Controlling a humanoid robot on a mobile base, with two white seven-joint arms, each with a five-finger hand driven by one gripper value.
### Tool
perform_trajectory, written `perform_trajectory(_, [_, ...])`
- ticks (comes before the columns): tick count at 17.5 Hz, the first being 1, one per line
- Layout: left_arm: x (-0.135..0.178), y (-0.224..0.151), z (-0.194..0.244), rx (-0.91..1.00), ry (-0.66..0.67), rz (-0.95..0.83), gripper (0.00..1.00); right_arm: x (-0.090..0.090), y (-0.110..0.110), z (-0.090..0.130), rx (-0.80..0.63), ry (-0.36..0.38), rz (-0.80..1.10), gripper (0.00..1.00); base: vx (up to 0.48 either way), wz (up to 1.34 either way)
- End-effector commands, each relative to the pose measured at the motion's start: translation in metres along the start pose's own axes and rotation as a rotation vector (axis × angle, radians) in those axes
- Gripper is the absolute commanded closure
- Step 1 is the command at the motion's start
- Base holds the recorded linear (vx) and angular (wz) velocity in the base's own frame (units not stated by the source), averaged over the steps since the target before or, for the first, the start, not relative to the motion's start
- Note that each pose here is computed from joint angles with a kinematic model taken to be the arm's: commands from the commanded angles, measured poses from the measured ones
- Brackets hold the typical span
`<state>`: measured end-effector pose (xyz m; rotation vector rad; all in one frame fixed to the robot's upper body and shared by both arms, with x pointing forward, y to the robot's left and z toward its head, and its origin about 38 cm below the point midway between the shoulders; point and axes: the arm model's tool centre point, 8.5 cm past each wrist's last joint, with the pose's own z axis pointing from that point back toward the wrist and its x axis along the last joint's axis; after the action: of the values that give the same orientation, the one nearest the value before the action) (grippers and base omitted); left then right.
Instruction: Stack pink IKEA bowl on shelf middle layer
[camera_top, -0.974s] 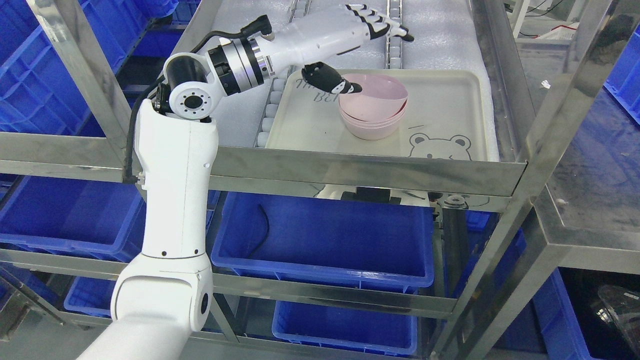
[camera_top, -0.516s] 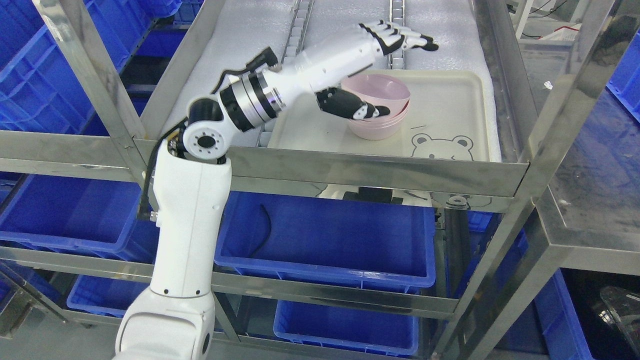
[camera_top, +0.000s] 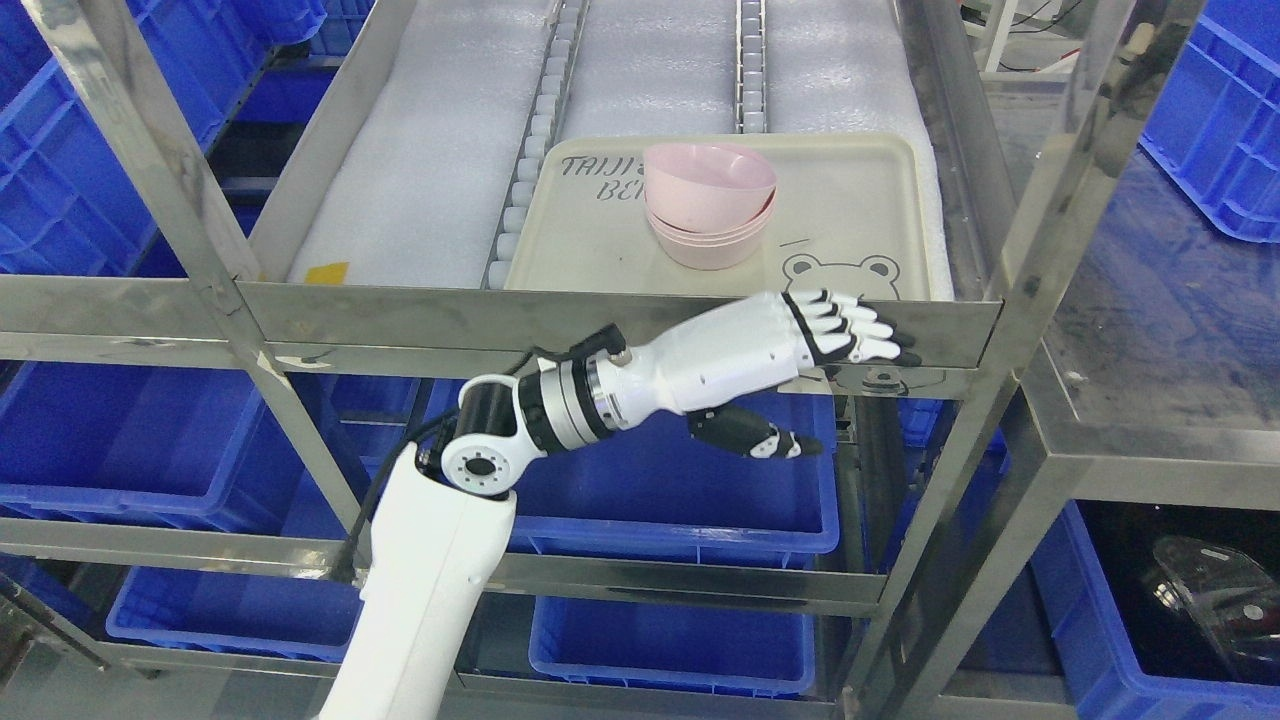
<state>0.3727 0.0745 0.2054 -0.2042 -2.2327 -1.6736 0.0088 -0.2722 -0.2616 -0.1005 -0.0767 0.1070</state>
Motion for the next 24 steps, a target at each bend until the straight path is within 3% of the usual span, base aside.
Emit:
perform_trajectory(1, [0.025, -0.074, 0.026, -0.026, 0.033, 0.167, 0.18, 0.002, -0.011, 0.000, -0.019, -0.012, 0.001, 0.00, -0.062, -0.21])
perform_trajectory(3, [0.017, -0.084, 0.056, 0.021, 0.128, 0.210, 0.15, 0.002, -0.011, 0.000, -0.019, -0.012, 0.001, 0.00, -0.058, -0.17])
perform_trajectory(6, [0.000, -0.119, 0.113, 0.078, 0.307, 0.342, 0.01, 0.003, -0.011, 0.000, -0.019, -0.013, 0.001, 0.00, -0.022, -0.09])
perform_trajectory(9, [-0.002, -0.168, 0.160, 0.171, 0.436, 0.536, 0.00, 0.002, -0.011, 0.000, -0.019, -0.012, 0.001, 0.00, 0.005, -0.01])
perform_trajectory(13, [-0.016, -0.193, 0.201, 0.347, 0.580, 0.650, 0.00, 0.002, -0.011, 0.000, -0.019, -0.012, 0.001, 0.00, 0.010, 0.02])
perform_trajectory(16, [-0.026, -0.186, 0.215, 0.565, 0.669, 0.613, 0.00, 0.003, -0.011, 0.000, -0.019, -0.013, 0.001, 0.00, 0.000, 0.00])
perform_trajectory(18, [-0.046, -0.176, 0.230, 0.844, 0.840, 0.670, 0.00, 0.003, -0.011, 0.000, -0.019, -0.013, 0.001, 0.00, 0.000, 0.00])
perform_trajectory(24, [-0.055, -0.148, 0.183, 0.954, 0.850, 0.838, 0.00, 0.003, -0.011, 0.000, -0.019, -0.013, 0.001, 0.00, 0.000, 0.00])
